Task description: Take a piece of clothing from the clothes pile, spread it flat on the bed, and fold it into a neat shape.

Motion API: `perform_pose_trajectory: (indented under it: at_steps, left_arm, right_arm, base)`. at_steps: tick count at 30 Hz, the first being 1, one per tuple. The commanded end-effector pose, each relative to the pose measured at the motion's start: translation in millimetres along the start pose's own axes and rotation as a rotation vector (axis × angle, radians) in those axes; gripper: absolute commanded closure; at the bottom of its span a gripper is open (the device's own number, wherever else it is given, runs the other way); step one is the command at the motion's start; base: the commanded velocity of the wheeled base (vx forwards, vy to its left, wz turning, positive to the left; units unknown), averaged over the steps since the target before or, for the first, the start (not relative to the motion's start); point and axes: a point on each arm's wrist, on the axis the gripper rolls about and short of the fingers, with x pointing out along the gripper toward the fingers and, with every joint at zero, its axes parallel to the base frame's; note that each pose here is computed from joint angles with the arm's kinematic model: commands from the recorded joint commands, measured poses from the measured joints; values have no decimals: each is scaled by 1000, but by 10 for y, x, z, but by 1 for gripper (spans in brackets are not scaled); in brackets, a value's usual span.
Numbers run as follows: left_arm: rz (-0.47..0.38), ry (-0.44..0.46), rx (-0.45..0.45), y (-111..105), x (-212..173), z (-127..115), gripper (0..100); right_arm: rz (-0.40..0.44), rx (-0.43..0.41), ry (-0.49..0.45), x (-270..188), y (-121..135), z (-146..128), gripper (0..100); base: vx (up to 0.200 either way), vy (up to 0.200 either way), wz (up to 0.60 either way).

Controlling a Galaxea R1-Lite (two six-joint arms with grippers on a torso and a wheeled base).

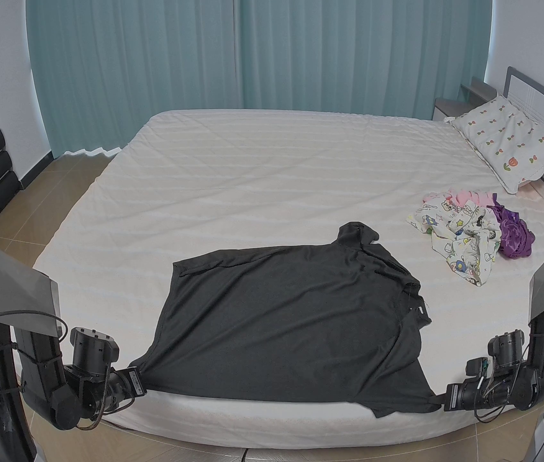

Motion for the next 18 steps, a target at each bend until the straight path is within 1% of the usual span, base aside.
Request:
perform_pose_trajectory:
  at_steps: [1,3,6,8,11,13,18]
  left_arm:
    - [31,55,19,52,36,-110,100]
    - [42,77,26,73,36,-155,100]
    - [49,96,42,86,41,-194,100]
    - [57,114,59,98,67,-226,100]
    - [62,128,74,102,87,-256,100]
    - [61,127,74,102,94,-258,100]
    - [55,114,75,97,128,-270,100]
  right_arm:
    - [-11,-55,82,-81,18,-97,100]
    - [-15,-61,111,-92,23,-126,100]
    - [-17,-78,125,-109,36,-138,100]
    - [-36,-103,166,-145,68,-176,100]
    - [-51,-134,201,-170,112,-211,100]
    - [-55,-141,208,-171,123,-218,100]
    - [-120,-167,248,-155,157,-272,100]
  base:
    - [0,0,0]
    - [0,0,0]
    - [0,0,0]
    - [0,0,0]
    - [0,0,0]
    - [0,0,0]
    - [0,0,0]
